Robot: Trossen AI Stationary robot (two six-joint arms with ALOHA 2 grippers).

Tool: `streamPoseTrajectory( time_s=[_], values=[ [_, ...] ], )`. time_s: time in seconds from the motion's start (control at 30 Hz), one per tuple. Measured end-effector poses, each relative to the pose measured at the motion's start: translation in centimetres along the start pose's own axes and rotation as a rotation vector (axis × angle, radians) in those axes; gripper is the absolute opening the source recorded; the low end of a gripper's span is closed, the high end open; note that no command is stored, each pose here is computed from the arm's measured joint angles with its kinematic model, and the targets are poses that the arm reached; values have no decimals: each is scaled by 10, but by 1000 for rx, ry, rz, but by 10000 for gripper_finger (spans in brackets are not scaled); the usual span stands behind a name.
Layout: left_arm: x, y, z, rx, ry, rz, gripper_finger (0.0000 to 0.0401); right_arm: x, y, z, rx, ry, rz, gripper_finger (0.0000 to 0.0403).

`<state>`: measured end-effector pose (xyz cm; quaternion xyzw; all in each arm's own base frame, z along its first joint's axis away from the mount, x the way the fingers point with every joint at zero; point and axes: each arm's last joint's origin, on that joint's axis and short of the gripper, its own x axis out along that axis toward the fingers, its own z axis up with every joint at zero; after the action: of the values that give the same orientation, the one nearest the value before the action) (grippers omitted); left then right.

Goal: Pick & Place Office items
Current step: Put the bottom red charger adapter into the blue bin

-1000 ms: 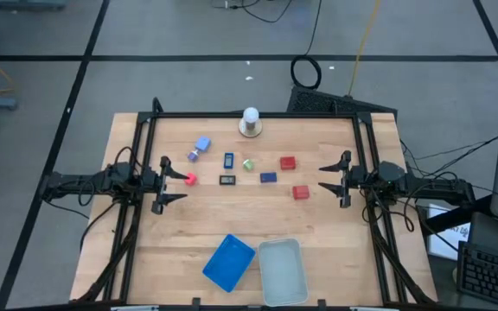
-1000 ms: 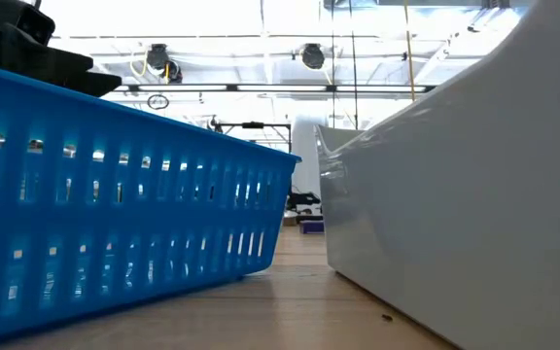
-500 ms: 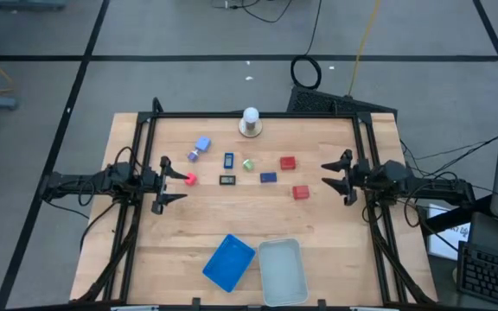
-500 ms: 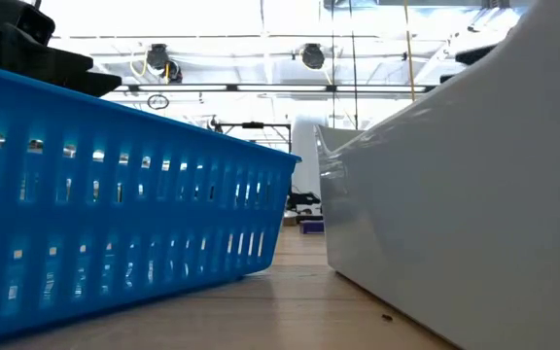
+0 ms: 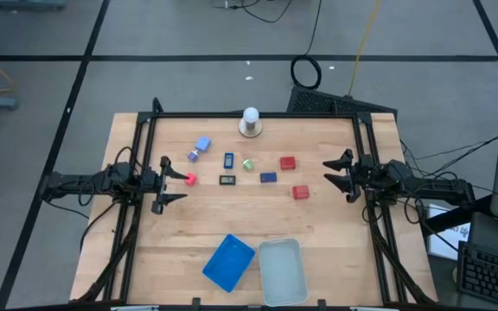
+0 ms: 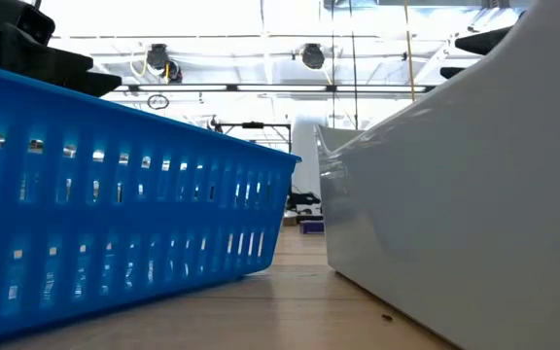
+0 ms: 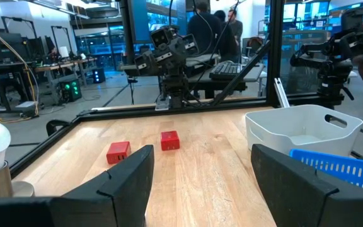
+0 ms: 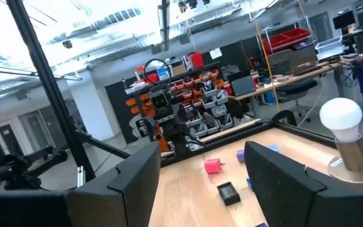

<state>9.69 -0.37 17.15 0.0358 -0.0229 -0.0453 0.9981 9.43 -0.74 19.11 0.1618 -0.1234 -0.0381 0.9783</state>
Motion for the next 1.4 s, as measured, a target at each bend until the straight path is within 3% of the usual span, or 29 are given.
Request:
streamPoseTrajectory(
  time_s=[0.23,0.5,0.83,1.1,1.4],
  values=[
    [0,0,0,0,0,0,269,1,-1,-5,-189,50,-8,222],
    [0,0,0,0,0,0,269,15,2,2,-118,-36,18,241],
    [0,0,0,0,0,0,269,40,-4,-28,-165,296,-74,311],
    [0,0,0,0,0,0,269,58,3,-38,-289,440,-126,314],
    [0,0,0,0,0,0,269,89,11,-36,-313,781,-244,314]
  ],
)
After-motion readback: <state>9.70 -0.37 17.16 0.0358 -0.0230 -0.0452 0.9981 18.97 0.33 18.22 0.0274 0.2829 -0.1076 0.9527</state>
